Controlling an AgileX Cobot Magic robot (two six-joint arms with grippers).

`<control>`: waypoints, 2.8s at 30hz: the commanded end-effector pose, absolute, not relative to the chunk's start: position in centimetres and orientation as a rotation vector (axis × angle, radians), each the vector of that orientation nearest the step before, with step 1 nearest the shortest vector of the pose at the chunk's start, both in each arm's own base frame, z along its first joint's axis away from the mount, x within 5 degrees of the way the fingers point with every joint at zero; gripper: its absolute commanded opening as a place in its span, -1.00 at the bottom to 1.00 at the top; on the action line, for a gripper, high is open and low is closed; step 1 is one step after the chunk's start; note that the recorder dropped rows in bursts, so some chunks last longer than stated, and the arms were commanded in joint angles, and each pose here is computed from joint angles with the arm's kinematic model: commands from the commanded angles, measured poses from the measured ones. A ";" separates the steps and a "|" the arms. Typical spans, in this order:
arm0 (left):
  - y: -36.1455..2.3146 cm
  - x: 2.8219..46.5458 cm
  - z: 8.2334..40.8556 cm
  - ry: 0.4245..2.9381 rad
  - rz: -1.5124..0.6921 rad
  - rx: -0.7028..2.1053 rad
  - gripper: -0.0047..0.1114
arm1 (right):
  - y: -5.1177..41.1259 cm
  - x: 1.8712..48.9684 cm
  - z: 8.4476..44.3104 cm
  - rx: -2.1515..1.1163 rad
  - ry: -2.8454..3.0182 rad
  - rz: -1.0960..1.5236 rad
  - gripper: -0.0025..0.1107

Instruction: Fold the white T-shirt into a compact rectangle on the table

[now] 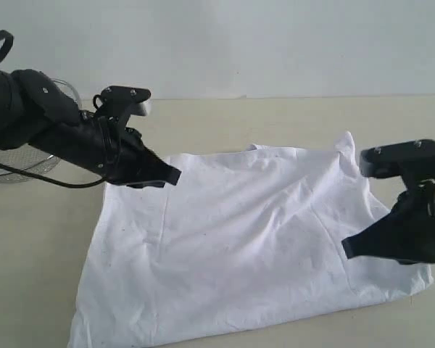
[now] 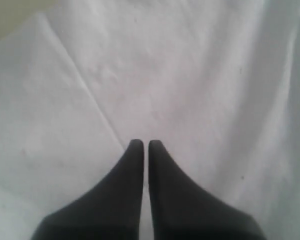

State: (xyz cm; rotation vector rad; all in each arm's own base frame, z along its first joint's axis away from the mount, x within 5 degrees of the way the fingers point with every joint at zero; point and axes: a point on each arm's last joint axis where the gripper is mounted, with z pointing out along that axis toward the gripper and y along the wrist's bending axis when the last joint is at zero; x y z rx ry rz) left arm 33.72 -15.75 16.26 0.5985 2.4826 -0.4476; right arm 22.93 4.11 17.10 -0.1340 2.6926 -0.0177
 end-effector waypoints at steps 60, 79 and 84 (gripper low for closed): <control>-16.5 36.0 18.4 2.428 -0.529 0.335 -0.84 | 0.4 28.1 24.2 -0.037 2.452 -0.052 -0.96; -17.1 37.3 20.7 2.304 -0.503 0.498 -0.84 | 0.9 33.5 24.2 0.001 2.561 0.017 -0.96; -16.4 36.2 19.7 2.410 -0.618 0.492 -0.84 | -1.8 34.5 25.2 0.038 2.612 -0.026 -0.96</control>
